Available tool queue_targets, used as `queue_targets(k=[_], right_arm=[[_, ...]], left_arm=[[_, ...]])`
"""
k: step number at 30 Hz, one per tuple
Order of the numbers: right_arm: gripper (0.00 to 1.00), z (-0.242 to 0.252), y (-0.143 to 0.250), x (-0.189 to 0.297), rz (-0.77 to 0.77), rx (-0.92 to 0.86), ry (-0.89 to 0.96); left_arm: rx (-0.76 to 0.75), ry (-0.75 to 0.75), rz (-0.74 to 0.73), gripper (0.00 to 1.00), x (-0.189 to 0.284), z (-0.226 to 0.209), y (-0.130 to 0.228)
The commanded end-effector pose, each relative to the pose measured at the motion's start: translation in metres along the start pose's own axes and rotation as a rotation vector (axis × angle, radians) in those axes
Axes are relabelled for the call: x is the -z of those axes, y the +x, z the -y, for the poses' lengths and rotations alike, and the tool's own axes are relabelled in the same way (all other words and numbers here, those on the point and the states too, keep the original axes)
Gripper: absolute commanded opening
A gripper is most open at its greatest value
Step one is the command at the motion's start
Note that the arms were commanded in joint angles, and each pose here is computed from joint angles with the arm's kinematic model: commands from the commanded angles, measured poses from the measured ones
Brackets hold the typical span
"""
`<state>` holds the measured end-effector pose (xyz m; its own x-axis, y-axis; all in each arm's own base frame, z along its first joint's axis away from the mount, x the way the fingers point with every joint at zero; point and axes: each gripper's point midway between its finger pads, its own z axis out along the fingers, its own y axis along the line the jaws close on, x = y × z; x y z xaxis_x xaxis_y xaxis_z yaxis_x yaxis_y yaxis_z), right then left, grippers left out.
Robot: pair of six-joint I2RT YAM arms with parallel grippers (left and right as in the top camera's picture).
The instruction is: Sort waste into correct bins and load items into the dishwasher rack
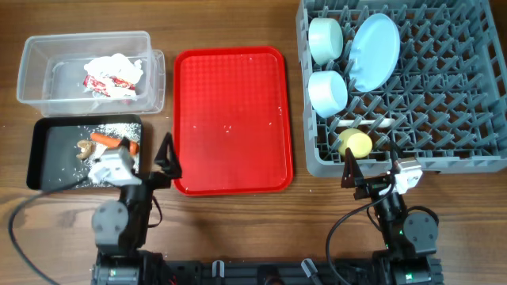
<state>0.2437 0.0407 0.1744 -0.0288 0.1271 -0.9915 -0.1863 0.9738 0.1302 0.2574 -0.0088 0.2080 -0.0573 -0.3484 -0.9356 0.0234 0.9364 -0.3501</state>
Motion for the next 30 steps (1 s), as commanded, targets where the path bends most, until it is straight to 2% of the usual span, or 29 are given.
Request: queue_targets(k=[1,9,18,30], right_arm=[[1.00,-0.004,-0.002,0.000,0.009,-0.010,-0.021],[1.00,-0.004,-0.002,0.000,0.009,-0.010,-0.021],[1.00,-0.004,-0.002,0.000,0.009,-0.010,-0.021],[1.00,-0.004,-0.002,0.000,0.009,-0.010,-0.021]], left_arm=[[-0.022,0.005,0.092,1.00,0.011,-0.003,-0.008],[-0.023,0.021,0.158,1.00,0.014,-0.007,-0.001],[-0.015,-0.032,-0.020,1.00,0.009,-0.023,0.047],[-0.018,0.017,-0.039,1.00,0.009,-0.011,0.052]])
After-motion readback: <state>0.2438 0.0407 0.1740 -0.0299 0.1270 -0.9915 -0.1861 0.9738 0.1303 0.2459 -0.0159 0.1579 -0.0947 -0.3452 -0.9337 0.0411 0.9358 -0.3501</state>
